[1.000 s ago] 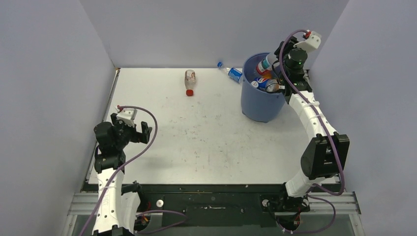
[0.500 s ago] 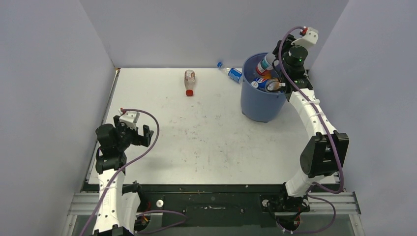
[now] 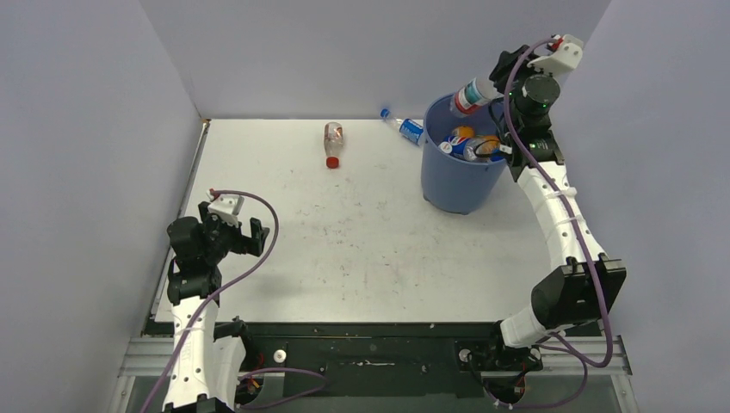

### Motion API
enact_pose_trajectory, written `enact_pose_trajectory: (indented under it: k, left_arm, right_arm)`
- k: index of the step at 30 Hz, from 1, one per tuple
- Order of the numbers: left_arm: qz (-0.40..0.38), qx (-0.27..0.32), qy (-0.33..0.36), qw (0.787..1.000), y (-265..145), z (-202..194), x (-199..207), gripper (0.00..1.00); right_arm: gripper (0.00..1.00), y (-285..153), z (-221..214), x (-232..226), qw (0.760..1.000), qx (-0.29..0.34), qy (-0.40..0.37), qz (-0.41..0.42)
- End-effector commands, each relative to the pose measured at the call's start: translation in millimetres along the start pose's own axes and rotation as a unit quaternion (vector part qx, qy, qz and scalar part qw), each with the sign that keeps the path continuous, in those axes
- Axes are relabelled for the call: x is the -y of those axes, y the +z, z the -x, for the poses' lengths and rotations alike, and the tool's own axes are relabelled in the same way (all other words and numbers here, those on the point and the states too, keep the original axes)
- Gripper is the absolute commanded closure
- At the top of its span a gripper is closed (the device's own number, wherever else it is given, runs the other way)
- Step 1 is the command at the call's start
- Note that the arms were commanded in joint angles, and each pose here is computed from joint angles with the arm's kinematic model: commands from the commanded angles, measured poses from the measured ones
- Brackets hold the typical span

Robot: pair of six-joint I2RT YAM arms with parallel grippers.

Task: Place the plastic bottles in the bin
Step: Place the plastic bottle in the trash bin.

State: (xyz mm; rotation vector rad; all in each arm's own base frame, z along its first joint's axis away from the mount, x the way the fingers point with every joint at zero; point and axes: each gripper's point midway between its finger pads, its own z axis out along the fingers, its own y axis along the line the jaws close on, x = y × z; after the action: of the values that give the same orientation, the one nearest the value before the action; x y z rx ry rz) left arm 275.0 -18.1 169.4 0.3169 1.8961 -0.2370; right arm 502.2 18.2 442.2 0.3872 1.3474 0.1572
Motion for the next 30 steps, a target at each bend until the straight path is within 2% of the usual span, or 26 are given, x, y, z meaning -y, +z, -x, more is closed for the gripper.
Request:
enact_pose_trajectory:
  k: [1,11,15,24,30]
  left_arm:
    - [-0.005,0.035,0.010,0.999,1,20,1,0.04]
    - [-0.006,0.031,0.013,0.999,7,21,-3,0.04]
    - [-0.010,0.032,0.009,0.999,9,21,-3,0.04]
    - [-0.017,0.028,0.004,0.999,12,17,2,0.04]
    - [-0.018,0.028,0.007,0.999,13,17,2,0.04]
  right_arm:
    - [0.95,-13,67,7,0.997,0.067,-0.009,-0.045]
    - [0.95,-17,-4,58,0.988,-0.008,-0.084,-0.127]
    - [0.95,-10,-41,62,0.985,-0.063,-0.108,-0.117]
    - [0.95,-21,-135,76,0.976,-0.166,-0.104,-0.094]
    - [0.93,-28,-165,85,0.970,-0.201,-0.095,-0.096]
